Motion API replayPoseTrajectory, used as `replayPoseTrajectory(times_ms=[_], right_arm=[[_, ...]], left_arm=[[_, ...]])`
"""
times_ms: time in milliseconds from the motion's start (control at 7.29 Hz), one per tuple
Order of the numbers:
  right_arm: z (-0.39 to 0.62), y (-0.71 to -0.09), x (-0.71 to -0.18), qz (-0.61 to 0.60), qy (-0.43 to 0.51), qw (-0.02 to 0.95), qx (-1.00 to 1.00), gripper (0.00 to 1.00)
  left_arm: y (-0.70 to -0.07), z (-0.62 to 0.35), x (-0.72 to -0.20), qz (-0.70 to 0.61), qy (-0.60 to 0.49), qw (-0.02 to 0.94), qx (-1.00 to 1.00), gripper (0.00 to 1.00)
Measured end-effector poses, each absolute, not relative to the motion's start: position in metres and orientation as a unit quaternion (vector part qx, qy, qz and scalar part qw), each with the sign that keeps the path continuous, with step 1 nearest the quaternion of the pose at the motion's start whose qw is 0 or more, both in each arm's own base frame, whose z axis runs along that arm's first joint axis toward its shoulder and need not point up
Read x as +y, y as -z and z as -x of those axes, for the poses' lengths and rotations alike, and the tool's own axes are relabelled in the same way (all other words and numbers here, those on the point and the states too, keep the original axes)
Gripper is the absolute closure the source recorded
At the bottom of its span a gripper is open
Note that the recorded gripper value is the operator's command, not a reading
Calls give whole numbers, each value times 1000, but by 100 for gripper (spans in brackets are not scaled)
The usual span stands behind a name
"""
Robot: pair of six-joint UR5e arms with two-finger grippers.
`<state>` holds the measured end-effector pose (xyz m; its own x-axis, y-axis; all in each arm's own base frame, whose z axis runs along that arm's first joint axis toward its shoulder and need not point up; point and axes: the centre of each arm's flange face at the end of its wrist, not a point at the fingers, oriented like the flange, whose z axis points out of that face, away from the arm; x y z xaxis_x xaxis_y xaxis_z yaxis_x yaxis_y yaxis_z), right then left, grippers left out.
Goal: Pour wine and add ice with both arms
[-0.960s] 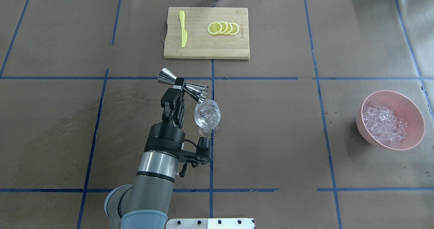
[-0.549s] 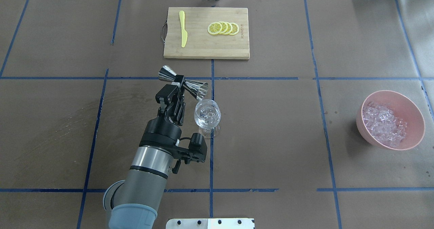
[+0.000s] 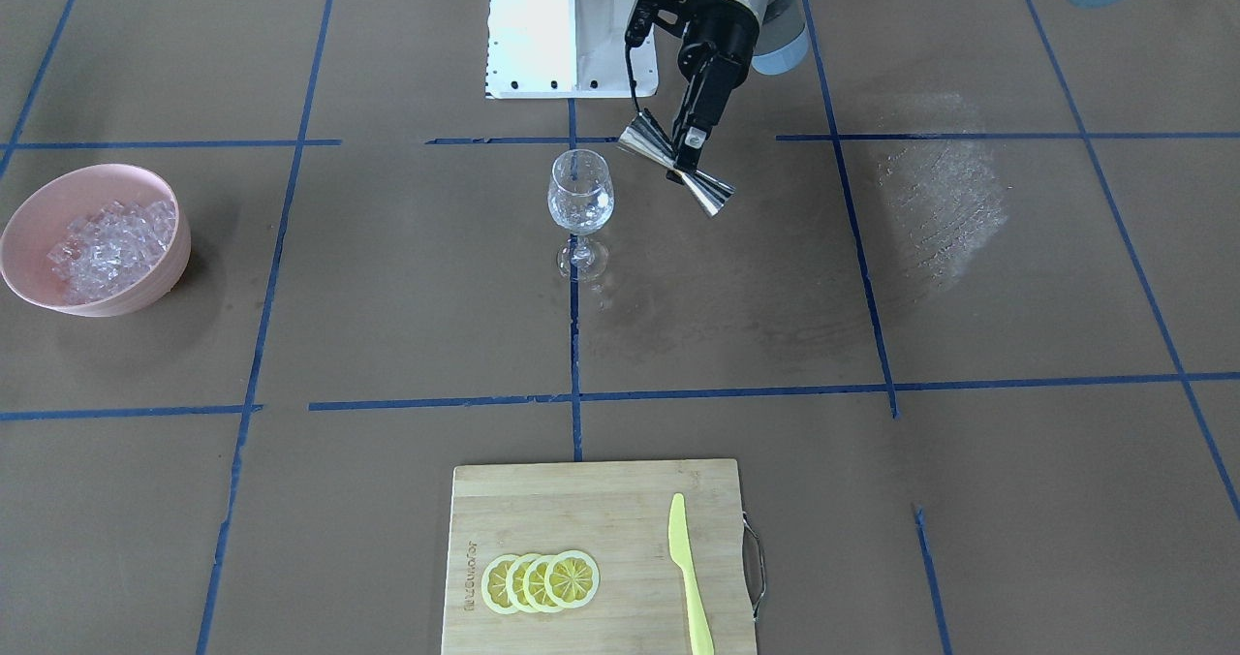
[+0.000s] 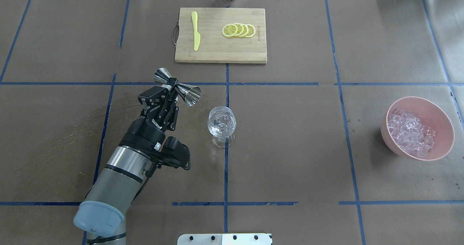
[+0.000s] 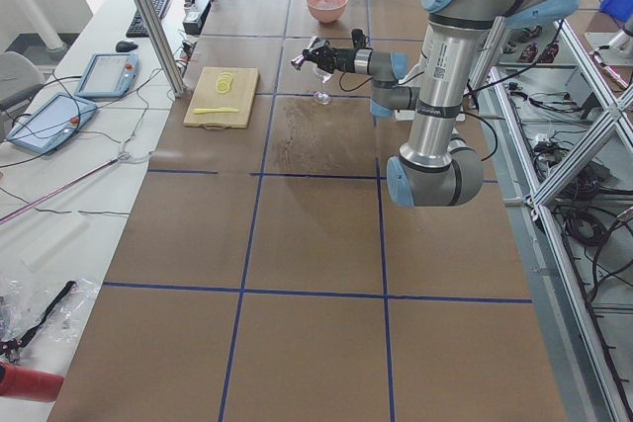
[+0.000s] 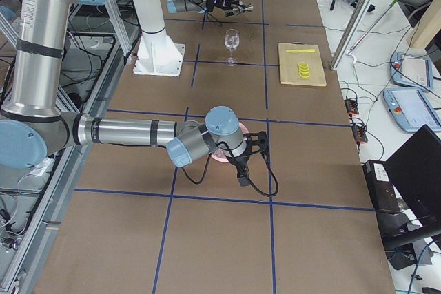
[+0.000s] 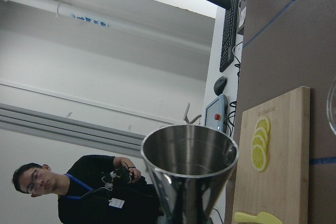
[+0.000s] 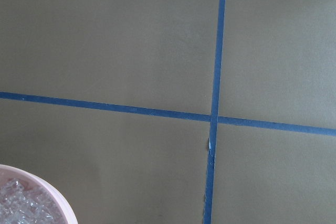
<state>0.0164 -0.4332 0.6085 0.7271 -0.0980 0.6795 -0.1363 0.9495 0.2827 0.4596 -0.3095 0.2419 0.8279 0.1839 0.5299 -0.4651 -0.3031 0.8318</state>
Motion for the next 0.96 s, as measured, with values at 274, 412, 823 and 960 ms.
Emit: replayPoseTrajectory(times_ms=[274, 412, 823, 960], right_arm=[[-16, -612, -434, -156, -12, 916, -369, 0], [-16, -616, -434, -152, -13, 917, -369, 0], [-16, -627, -433, -143, -16, 919, -368, 0], [-16, -628, -433, -142, -17, 919, -367, 0]], left_arm=[[-291, -437, -308, -765, -268, 582, -64, 100], [-320, -422, -304, -770, -261, 582, -38, 100], [-411, -367, -285, -770, -235, 586, 97, 100], [-431, -355, -279, -757, -220, 594, 160, 100]])
